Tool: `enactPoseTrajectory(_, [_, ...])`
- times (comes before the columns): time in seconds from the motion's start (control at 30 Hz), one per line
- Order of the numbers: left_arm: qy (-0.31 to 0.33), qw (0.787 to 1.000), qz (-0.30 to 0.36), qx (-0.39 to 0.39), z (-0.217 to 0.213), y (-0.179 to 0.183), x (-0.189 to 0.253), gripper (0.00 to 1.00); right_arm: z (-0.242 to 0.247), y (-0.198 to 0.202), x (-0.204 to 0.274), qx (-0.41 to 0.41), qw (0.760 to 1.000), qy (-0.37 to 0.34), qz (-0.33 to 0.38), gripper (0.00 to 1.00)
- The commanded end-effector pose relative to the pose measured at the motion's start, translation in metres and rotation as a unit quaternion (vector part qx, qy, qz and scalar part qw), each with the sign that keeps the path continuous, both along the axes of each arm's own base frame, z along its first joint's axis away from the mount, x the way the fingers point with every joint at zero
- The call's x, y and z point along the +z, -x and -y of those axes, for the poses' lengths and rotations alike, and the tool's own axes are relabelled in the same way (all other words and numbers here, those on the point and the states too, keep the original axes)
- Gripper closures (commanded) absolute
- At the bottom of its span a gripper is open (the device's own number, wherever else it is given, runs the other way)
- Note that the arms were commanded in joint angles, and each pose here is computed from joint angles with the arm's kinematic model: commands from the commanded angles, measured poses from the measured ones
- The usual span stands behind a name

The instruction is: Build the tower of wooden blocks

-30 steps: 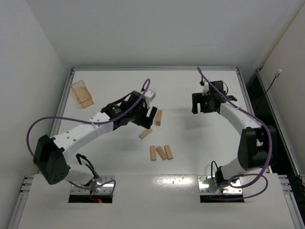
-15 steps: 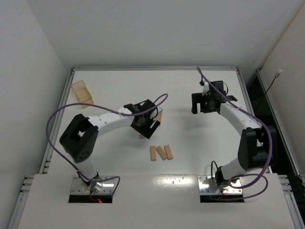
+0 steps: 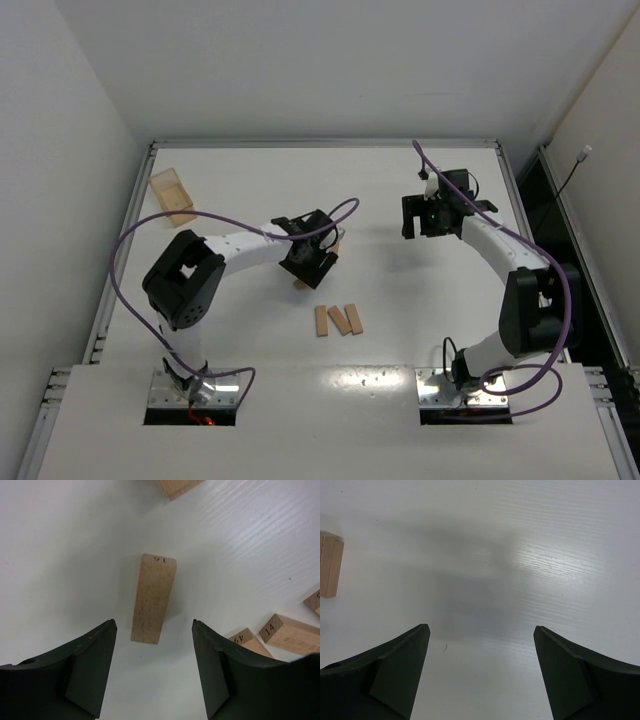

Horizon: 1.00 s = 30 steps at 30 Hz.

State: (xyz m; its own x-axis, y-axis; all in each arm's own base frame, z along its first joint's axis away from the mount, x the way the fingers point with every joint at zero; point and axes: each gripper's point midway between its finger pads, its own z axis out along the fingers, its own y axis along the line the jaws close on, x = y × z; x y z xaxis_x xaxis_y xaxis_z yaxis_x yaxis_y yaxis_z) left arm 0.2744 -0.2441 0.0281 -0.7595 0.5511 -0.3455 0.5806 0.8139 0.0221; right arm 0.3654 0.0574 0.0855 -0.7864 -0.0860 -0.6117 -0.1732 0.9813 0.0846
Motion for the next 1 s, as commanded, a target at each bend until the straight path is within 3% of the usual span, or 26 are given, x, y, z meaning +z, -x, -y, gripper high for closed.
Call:
enactPoseTrajectory(0.0, [0.011, 0.999, 0.029, 0.009, 0.014, -0.018, 0.003, 0.41, -0.001, -0.007, 0.006, 0.005, 1.0, -0.005, 0.016, 0.17])
enactPoseTrajectory(0.37, [0.007, 1.0, 0.025, 0.009, 0.018, -0.023, -0.013, 0.48, -0.001, -0.008, 0.006, 0.005, 1.0, -0.004, 0.012, 0.17])
enactPoseTrajectory(0.57, [0.002, 1.0, 0.017, 0.014, 0.017, -0.021, -0.021, 0.72, -0.001, -0.008, 0.002, 0.005, 1.0, -0.004, 0.008, 0.17])
enactPoseTrajectory(0.6, [0.002, 1.0, 0.017, 0.014, 0.017, -0.021, -0.021, 0.78, -0.001, -0.008, 0.002, 0.005, 1.0, -0.004, 0.008, 0.17])
enactPoseTrajectory(0.63, [0.004, 1.0, 0.016, 0.018, 0.017, -0.021, -0.021, 0.92, -0.001, -0.008, 0.002, 0.005, 1.0, -0.004, 0.008, 0.17])
enactPoseTrajectory(0.67, [0.01, 0.999, 0.018, 0.027, 0.02, -0.023, -0.018, 1.0, -0.001, -0.008, 0.002, 0.005, 1.0, -0.004, 0.008, 0.17])
enactPoseTrajectory(0.7, [0.014, 0.999, 0.013, 0.029, 0.02, -0.02, -0.016, 1.0, -0.001, -0.008, 0.002, 0.005, 1.0, -0.004, 0.008, 0.17])
enactPoseTrajectory(0.83, [0.05, 0.997, 0.037, 0.05, 0.028, -0.025, 0.025, 1.0, -0.001, -0.008, 0.005, 0.005, 1.0, -0.004, 0.012, 0.17])
enactPoseTrajectory(0.97, [0.094, 0.98, 0.107, 0.136, 0.037, -0.045, 0.093, 1.0, -0.003, -0.008, 0.006, 0.007, 1.0, -0.008, 0.012, 0.17])
